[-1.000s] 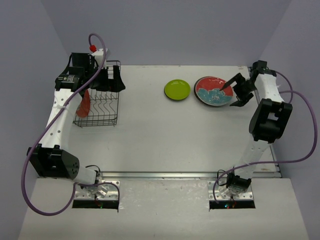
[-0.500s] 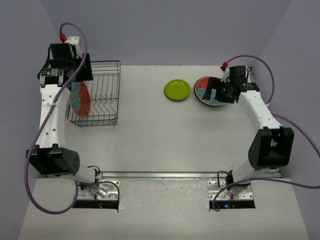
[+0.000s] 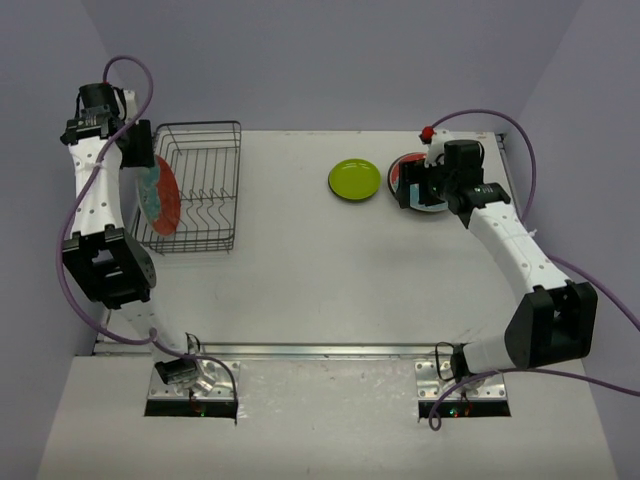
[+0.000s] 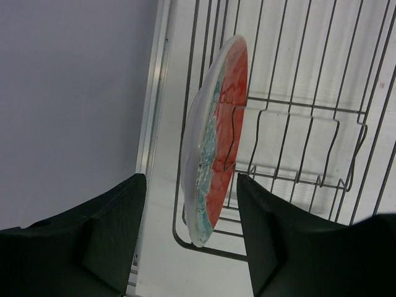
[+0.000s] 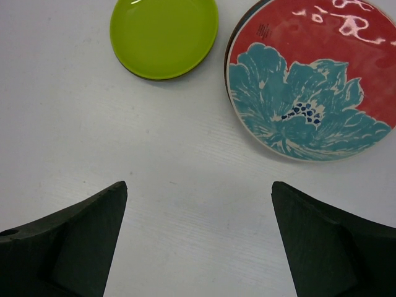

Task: Unload the plates from the dish rack

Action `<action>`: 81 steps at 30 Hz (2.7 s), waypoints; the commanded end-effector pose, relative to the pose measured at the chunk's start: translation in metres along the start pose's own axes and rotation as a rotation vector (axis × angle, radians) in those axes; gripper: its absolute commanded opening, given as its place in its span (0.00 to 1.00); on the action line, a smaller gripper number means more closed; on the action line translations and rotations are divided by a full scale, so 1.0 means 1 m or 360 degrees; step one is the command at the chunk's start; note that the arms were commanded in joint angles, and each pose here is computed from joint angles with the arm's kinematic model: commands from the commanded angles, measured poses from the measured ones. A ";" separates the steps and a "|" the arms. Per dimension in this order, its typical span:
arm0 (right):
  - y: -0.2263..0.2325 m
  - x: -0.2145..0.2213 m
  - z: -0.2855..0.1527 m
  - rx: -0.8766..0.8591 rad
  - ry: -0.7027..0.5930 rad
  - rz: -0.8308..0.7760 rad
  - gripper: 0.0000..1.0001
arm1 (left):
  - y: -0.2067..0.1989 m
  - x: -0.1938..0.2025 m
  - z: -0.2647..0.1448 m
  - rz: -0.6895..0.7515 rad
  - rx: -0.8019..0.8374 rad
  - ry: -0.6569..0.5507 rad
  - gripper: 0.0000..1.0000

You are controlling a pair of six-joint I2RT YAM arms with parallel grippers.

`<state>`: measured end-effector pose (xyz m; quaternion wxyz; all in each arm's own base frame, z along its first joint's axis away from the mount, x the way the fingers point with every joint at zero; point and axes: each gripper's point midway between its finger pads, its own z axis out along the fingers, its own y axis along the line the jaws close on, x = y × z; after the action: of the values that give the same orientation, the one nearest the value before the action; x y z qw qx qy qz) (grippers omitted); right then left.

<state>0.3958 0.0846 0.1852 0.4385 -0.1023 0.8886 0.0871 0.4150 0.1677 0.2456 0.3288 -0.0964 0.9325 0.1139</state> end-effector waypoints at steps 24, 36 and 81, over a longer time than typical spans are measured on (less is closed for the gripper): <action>0.017 -0.013 -0.003 -0.0153 -0.0135 -0.0057 0.99 | -0.029 0.032 0.029 -0.0004 0.0211 0.0029 0.00; 0.022 -0.025 -0.004 -0.0170 -0.0150 -0.0052 0.99 | -0.032 -0.043 -0.053 -0.0014 0.0313 -0.0316 0.00; 0.201 -0.049 -0.074 -0.1292 -0.0311 -0.0292 0.96 | -0.306 0.087 -0.248 0.0709 0.2265 -0.0264 0.00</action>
<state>0.3302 0.2281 0.2538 0.4417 -0.2853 0.7698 0.3619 0.2834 -0.1820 0.3102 0.3256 0.2993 0.8018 -0.4019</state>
